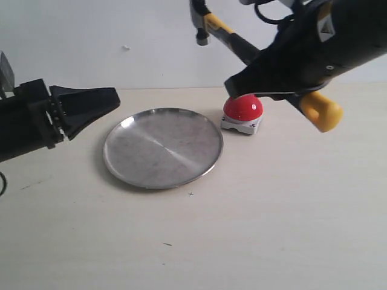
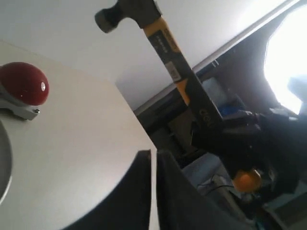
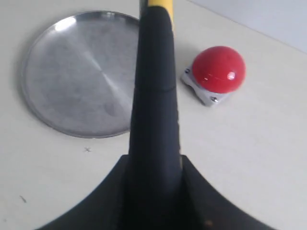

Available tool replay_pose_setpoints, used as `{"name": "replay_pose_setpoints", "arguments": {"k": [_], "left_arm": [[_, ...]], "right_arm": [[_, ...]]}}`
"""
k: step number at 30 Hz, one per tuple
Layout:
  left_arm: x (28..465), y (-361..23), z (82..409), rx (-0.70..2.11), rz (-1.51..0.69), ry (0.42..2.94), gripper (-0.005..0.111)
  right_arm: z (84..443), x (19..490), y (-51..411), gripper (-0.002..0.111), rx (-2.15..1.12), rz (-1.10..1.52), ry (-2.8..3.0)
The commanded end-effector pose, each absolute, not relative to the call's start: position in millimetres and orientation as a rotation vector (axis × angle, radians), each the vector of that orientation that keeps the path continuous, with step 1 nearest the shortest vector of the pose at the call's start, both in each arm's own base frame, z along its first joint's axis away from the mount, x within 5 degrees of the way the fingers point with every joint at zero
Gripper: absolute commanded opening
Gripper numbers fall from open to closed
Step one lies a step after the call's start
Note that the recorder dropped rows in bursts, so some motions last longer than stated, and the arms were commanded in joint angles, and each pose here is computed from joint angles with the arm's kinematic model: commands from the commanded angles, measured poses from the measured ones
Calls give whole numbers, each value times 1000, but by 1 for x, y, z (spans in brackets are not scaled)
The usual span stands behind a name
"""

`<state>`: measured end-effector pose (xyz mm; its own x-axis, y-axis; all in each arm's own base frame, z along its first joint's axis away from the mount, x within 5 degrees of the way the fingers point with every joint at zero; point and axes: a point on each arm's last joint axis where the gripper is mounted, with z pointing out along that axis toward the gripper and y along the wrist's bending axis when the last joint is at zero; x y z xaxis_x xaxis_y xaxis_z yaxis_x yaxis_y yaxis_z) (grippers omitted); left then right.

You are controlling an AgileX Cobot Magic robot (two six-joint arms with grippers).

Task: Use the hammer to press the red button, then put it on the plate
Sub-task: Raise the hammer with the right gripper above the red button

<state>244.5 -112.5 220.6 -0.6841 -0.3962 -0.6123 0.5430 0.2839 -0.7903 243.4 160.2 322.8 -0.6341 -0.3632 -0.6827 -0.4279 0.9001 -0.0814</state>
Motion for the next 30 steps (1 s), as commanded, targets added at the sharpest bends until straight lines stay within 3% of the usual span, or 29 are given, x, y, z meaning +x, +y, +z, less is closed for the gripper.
{"name": "replay_pose_setpoints", "arguments": {"k": [1, 6, 10, 14, 16, 19, 30], "left_arm": [[225, -91, 236, 195, -1467, 1757, 0], [168, -56, 259, 155, -1249, 1618, 0], [131, -34, 265, 23, -766, 1686, 0], [97, 2, 274, -252, -237, 1572, 0], [84, 11, 274, -347, -149, 1507, 0], [79, 20, 260, -463, -81, 1513, 0], [82, -6, 217, -212, -255, 1666, 0]], "right_arm": [[325, 240, 130, 0, -433, 94, 2275], [307, 233, 106, 0, -395, 58, 2268], [300, 232, 106, 0, -422, 57, 2247], [301, 233, 107, 0, -426, 74, 2223], [302, 233, 107, 0, -441, 55, 2213], [302, 234, 107, 0, -443, 60, 2205], [298, 231, 103, 0, -468, -4, 2265]]}}
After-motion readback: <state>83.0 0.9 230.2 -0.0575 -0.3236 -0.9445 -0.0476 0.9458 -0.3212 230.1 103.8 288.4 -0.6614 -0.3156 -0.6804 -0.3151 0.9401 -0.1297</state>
